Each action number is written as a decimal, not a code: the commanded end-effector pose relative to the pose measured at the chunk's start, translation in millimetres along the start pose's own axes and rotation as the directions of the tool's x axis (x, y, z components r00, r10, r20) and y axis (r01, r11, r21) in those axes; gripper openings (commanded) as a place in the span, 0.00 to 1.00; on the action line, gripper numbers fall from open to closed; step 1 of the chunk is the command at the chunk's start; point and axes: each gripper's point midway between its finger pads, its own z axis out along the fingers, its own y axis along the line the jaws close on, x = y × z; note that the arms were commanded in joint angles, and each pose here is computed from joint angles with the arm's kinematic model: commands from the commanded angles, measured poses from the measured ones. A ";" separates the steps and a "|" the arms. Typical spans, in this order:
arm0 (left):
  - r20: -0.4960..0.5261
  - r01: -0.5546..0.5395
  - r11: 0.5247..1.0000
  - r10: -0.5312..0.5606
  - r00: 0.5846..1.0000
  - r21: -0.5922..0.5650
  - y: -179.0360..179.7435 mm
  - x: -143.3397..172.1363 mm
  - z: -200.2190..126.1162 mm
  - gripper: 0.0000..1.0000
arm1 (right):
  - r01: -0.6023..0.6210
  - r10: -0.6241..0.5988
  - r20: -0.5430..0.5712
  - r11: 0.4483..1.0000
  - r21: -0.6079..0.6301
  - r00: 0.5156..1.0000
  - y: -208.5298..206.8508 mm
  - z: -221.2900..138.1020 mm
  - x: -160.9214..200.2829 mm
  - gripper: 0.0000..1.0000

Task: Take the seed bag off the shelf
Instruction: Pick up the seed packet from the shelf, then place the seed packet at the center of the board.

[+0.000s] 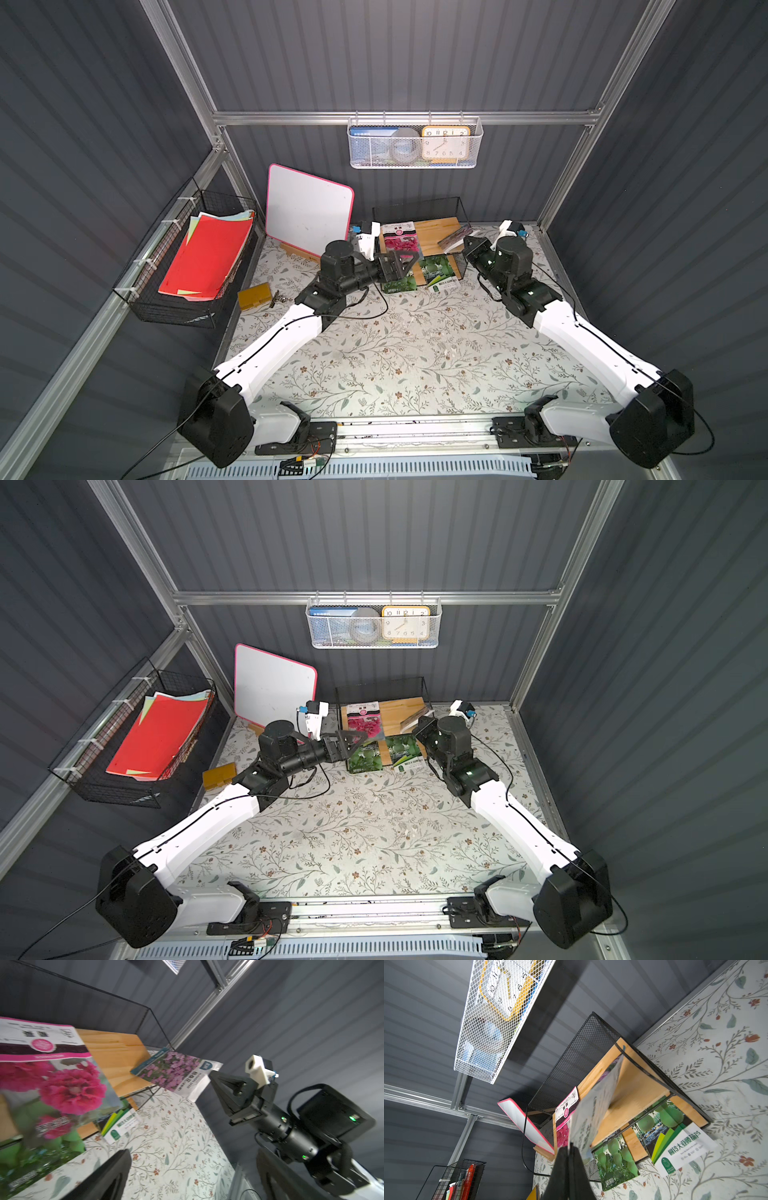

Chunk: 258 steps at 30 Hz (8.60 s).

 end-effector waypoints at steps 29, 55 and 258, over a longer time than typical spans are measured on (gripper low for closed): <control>-0.263 0.649 0.628 -0.600 0.756 0.430 -1.7 48.5 65.3 1.00 | -0.042 0.041 -0.019 0.998 -0.053 0.999 -5.8 0.0 12.0 0.00; -0.228 0.736 0.525 -0.725 0.649 0.427 34.6 45.3 95.7 0.94 | -0.126 0.119 -0.079 0.988 -0.090 0.990 -16.4 -17.4 29.1 0.00; 0.014 -0.020 0.962 0.025 1.000 -0.272 -12.7 6.8 -27.3 1.00 | 0.090 0.029 -0.765 0.989 0.114 0.644 -211.5 -96.1 169.9 0.00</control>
